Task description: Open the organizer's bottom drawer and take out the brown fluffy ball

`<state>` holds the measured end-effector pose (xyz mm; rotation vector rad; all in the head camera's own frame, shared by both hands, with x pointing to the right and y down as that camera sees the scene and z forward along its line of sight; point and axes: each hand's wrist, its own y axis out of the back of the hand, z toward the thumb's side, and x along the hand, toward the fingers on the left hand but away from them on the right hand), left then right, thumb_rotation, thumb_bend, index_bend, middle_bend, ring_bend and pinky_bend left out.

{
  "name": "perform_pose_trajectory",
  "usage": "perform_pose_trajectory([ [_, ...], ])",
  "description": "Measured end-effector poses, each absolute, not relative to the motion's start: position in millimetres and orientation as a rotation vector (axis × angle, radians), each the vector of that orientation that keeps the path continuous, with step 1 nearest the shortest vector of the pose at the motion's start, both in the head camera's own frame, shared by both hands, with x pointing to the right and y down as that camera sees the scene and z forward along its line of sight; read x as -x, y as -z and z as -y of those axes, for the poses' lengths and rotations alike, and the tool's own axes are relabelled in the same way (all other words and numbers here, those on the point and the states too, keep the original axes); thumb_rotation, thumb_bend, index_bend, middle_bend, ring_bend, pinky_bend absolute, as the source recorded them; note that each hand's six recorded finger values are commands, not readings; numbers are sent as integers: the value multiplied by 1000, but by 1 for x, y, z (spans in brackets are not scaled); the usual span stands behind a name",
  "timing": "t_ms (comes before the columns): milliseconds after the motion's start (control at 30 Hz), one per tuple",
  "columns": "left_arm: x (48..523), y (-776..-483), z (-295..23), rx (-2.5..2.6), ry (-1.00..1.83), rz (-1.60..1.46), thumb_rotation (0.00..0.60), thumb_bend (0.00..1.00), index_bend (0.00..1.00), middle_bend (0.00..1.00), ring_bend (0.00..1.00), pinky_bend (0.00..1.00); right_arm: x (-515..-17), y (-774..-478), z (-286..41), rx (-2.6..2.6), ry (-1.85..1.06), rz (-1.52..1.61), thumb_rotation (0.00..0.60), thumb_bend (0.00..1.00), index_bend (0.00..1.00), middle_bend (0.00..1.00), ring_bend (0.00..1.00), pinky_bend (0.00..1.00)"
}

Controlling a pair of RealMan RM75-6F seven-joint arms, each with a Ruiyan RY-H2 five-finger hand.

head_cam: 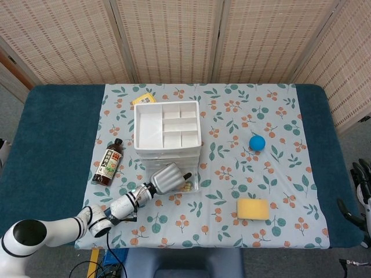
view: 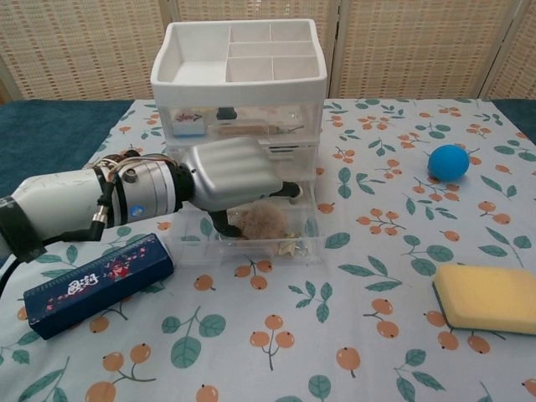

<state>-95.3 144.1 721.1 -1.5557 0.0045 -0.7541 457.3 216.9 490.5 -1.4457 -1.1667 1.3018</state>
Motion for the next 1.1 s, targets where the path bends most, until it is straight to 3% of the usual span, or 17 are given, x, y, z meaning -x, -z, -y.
perform_pose_trajectory([
  [1100,88,-742,-145,1486,806,75,600,172,410,962,1000,1000,-463,-495,-218,1446,-1324,1176,600,317,0,44,7,68],
])
